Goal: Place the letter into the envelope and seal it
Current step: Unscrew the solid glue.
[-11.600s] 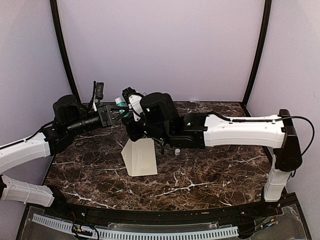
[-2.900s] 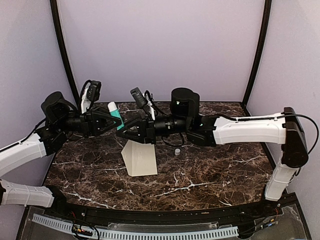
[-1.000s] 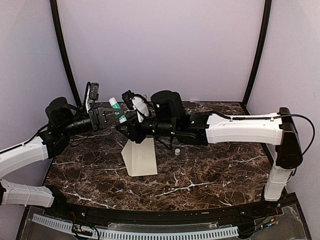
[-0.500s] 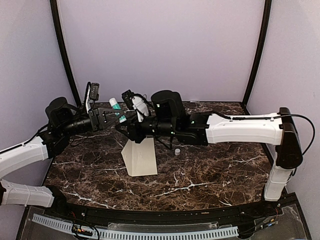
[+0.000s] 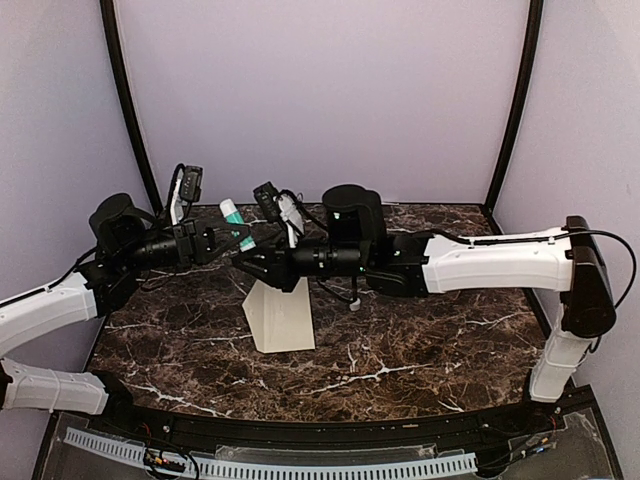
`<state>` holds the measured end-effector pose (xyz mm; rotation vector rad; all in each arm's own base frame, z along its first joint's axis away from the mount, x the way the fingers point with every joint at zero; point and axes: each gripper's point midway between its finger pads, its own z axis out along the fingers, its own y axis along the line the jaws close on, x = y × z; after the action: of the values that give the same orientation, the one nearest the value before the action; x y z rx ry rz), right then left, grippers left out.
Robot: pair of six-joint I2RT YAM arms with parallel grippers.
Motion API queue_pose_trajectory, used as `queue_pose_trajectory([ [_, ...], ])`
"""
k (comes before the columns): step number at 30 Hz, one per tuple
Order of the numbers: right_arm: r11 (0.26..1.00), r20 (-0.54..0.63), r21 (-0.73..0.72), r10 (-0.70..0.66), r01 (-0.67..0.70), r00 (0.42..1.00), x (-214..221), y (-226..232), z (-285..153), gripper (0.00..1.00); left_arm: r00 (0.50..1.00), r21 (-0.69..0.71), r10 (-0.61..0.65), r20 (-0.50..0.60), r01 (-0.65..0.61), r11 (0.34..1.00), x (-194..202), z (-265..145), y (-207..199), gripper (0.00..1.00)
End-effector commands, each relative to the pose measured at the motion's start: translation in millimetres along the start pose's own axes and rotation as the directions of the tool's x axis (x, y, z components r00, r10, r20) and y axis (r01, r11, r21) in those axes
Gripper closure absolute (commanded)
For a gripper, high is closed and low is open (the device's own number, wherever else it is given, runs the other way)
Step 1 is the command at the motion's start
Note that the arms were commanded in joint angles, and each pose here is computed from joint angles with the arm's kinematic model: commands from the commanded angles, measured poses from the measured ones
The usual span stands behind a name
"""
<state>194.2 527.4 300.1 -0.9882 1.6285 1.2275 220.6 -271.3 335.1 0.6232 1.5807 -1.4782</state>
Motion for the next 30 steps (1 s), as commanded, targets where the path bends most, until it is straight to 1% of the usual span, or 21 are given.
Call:
queue_pose_trajectory([
  [1,0.978,0.159,-0.207,0.044,-0.010,0.986,-55,25,-35,0.87,0.992,0.225,0.122,-0.025,-0.114,0.968,-3,-8,-48,1.00],
  [5,0.929,0.197,-0.371,0.083,-0.004,0.977,-65,46,-54,0.87,0.985,0.310,0.162,-0.059,-0.136,0.941,3,-12,-64,1.00],
  [7,0.909,0.202,-0.417,0.104,-0.011,0.974,-67,51,-60,0.87,0.982,0.325,0.175,-0.076,-0.141,0.935,5,-13,-67,1.00],
  [10,0.897,0.193,-0.443,0.117,-0.020,0.974,-68,54,-60,0.86,0.980,0.321,0.178,-0.087,-0.141,0.937,8,-13,-66,1.00],
  [13,0.905,0.180,-0.425,0.121,-0.033,0.976,-66,50,-57,0.83,0.982,0.295,0.179,-0.064,-0.153,0.943,3,-13,-64,1.00],
  [15,0.917,0.170,-0.396,0.124,-0.048,0.978,-62,44,-54,0.77,0.985,0.246,0.173,-0.027,-0.162,0.956,-4,-13,-59,1.00],
  [17,0.932,0.161,-0.356,0.126,-0.062,0.979,-58,38,-51,0.64,0.988,0.129,0.147,0.046,-0.152,0.980,-18,-12,-43,1.00],
  [19,0.948,0.165,-0.311,0.130,-0.074,0.978,-55,30,-52,0.50,0.988,0.069,0.130,0.082,-0.136,0.988,-24,-14,-35,1.00],
  [20,0.955,0.168,-0.286,0.133,-0.081,0.977,-53,26,-53,0.45,0.986,0.018,0.120,0.114,-0.123,0.992,-28,-15,-27,1.00],
  [21,0.960,0.174,-0.266,0.135,-0.085,0.976,-51,22,-55,0.41,0.986,0.001,0.106,0.127,-0.107,0.994,-29,-16,-24,1.00],
  [24,0.969,0.202,-0.226,0.146,-0.099,0.968,-51,15,-60,0.35,0.983,-0.009,0.092,0.160,-0.092,0.996,-31,-18,-21,1.00],
  [27,0.970,0.217,-0.220,0.152,-0.103,0.964,-54,15,-60,0.35,0.986,0.019,0.074,0.152,-0.078,0.997,-30,-16,-23,1.00],
  [30,0.966,0.200,-0.240,0.143,-0.093,0.969,-54,21,-51,0.33,0.988,0.032,0.067,0.137,-0.072,0.997,-28,-14,-23,1.00],
])
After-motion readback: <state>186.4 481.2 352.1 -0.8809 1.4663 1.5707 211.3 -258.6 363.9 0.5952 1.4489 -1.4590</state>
